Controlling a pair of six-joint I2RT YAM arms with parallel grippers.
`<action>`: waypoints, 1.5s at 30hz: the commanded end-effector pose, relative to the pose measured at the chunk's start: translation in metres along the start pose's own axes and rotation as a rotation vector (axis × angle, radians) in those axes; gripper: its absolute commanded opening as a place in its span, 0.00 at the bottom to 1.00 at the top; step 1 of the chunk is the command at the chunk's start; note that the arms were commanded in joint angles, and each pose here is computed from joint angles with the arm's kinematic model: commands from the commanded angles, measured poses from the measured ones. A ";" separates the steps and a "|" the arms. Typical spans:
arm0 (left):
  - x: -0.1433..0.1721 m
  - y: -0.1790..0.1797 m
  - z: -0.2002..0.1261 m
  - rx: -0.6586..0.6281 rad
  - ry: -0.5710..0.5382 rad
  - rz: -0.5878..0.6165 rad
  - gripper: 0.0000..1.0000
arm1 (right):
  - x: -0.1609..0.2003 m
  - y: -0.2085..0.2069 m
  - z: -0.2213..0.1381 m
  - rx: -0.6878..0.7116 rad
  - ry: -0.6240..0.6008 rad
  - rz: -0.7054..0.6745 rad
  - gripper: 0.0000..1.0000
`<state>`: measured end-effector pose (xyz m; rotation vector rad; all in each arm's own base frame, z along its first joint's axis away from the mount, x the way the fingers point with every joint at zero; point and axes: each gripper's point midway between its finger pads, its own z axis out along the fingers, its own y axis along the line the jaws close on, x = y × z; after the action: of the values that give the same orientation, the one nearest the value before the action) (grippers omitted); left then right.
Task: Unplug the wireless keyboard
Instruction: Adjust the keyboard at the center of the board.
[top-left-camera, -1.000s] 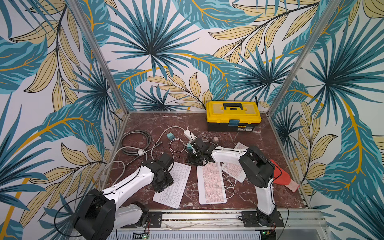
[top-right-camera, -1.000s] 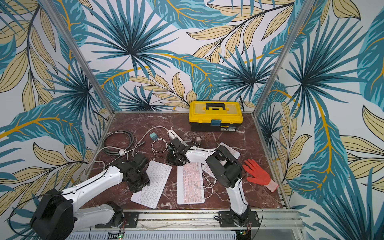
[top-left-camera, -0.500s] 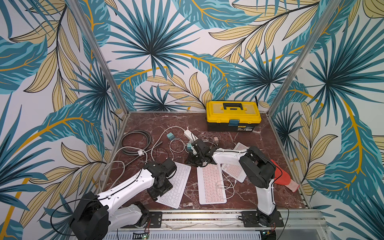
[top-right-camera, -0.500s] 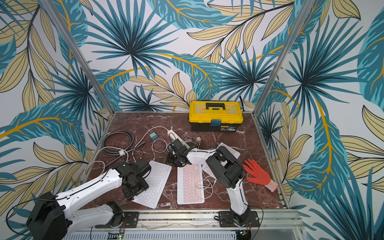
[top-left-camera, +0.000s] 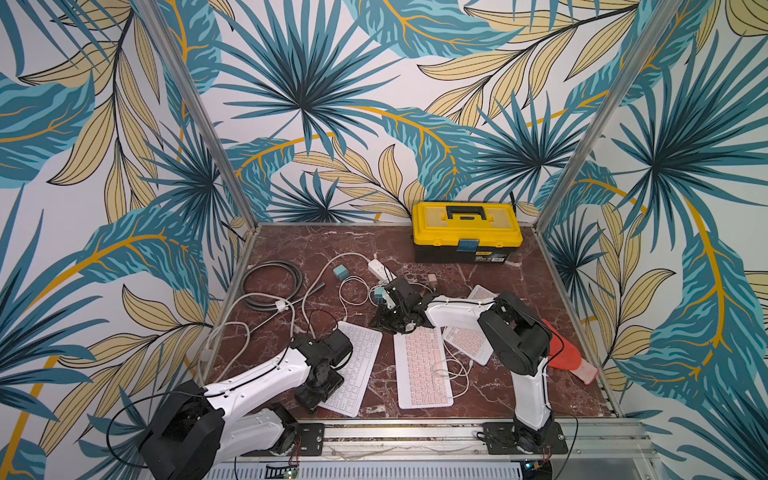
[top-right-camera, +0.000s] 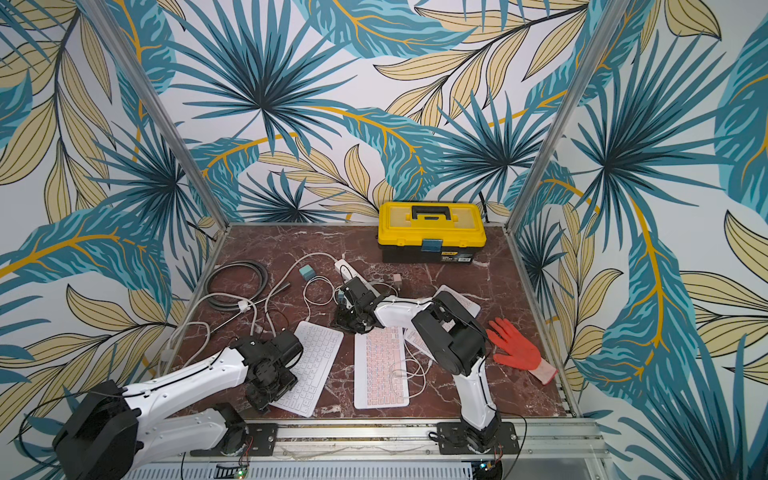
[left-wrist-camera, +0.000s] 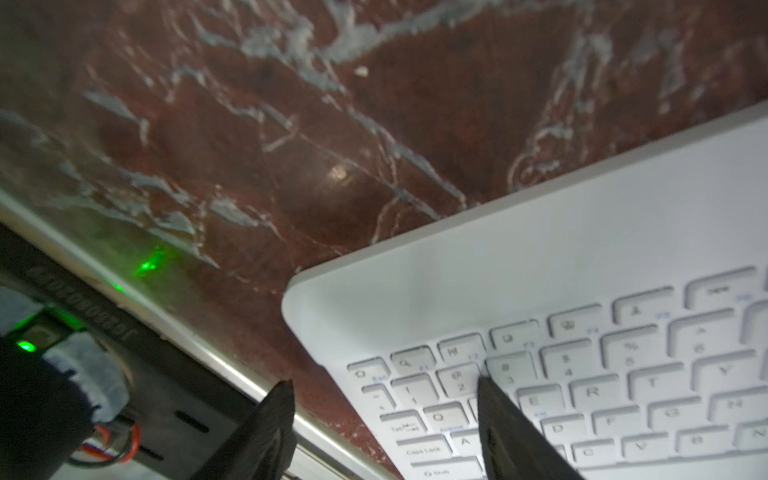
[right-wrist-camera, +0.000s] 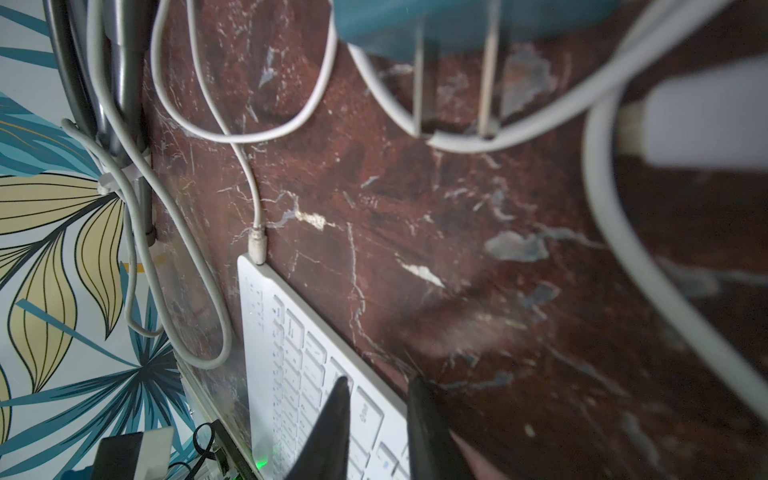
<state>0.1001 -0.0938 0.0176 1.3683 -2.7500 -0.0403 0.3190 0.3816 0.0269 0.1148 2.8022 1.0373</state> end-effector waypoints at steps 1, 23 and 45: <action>-0.002 -0.015 0.015 0.044 -0.013 -0.015 0.69 | 0.018 -0.030 0.014 0.076 0.070 0.042 0.27; 0.006 -0.014 0.039 0.079 -0.058 0.054 0.73 | 0.026 -0.030 0.018 0.025 0.112 0.107 0.26; -0.002 -0.008 0.038 0.158 -0.203 -0.047 0.86 | 0.029 -0.030 0.029 0.009 0.155 0.130 0.26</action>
<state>0.1001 -0.1066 0.0081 1.4524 -2.9290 0.0661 0.3189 0.3923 0.0255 0.1729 2.8129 1.2004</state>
